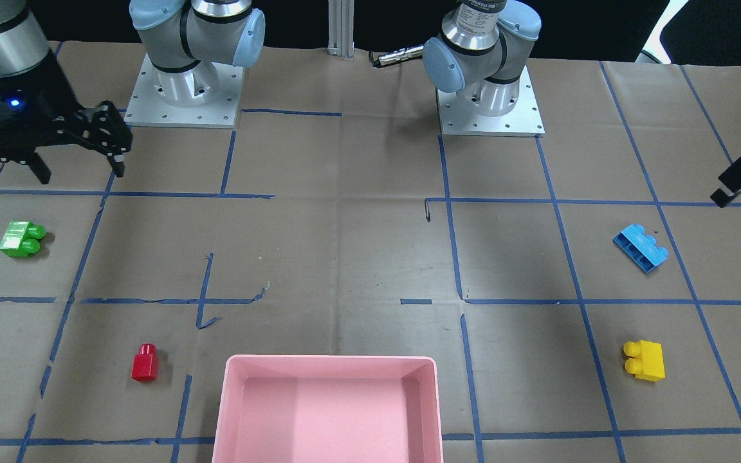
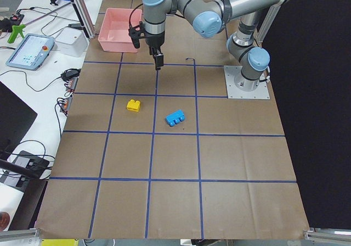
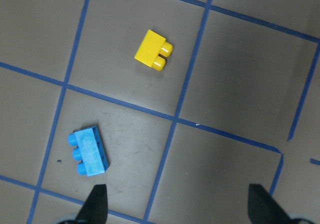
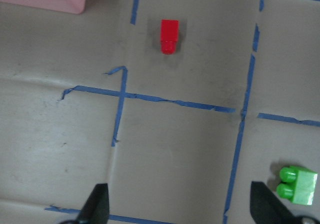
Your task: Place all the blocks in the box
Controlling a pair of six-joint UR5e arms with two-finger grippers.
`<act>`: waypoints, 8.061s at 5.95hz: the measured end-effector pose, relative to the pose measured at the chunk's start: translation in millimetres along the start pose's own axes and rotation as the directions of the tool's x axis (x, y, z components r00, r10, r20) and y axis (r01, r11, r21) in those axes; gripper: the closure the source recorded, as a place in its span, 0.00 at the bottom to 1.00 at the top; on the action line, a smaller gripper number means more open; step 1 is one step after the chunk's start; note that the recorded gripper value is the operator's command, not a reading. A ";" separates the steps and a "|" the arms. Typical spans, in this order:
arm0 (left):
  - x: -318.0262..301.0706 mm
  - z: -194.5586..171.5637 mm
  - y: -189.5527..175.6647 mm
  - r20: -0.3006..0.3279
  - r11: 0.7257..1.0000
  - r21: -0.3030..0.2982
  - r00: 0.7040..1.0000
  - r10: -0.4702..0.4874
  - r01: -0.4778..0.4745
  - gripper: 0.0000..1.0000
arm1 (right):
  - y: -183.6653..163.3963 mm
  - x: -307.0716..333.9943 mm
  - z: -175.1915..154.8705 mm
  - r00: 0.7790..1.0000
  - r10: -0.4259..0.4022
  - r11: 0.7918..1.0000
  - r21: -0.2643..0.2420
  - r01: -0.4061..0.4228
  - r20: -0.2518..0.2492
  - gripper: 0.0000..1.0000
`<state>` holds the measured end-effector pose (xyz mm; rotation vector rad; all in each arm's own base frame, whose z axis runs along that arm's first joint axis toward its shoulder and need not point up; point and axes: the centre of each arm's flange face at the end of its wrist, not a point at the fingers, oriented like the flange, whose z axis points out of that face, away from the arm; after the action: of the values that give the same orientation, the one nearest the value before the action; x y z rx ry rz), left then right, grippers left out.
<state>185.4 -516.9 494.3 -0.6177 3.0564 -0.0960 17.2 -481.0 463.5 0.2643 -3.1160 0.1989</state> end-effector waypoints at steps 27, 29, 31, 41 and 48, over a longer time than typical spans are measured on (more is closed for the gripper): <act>-108.3 315.5 58.5 -0.046 0.995 -0.001 0.993 -0.104 0.104 0.79 | 0.1 185.1 116.8 0.997 0.068 0.996 0.062 -0.069 0.024 0.93; -107.5 302.7 43.5 -0.059 0.995 0.034 0.994 -0.094 0.096 0.87 | -80.5 70.9 81.3 0.986 0.132 0.989 0.059 -0.138 0.102 0.93; -94.7 260.0 4.0 -0.064 0.998 0.043 0.997 -0.045 0.048 0.89 | -153.9 -68.1 101.4 0.953 0.169 0.980 0.055 -0.189 0.252 0.92; 252.6 17.3 -37.5 -0.036 0.873 0.017 0.873 0.487 -0.487 0.90 | -276.4 -147.9 143.4 0.963 -0.039 0.989 0.146 -0.001 0.268 0.01; 486.8 88.3 -54.1 -0.032 0.812 0.029 0.811 0.584 -0.583 0.90 | -165.4 -10.6 249.6 1.000 0.024 0.996 0.081 -0.023 -0.004 0.01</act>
<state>-239.1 -760.8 405.1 0.3536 3.1141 -0.1217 56.1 -672.7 236.5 0.2274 -3.1116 0.3267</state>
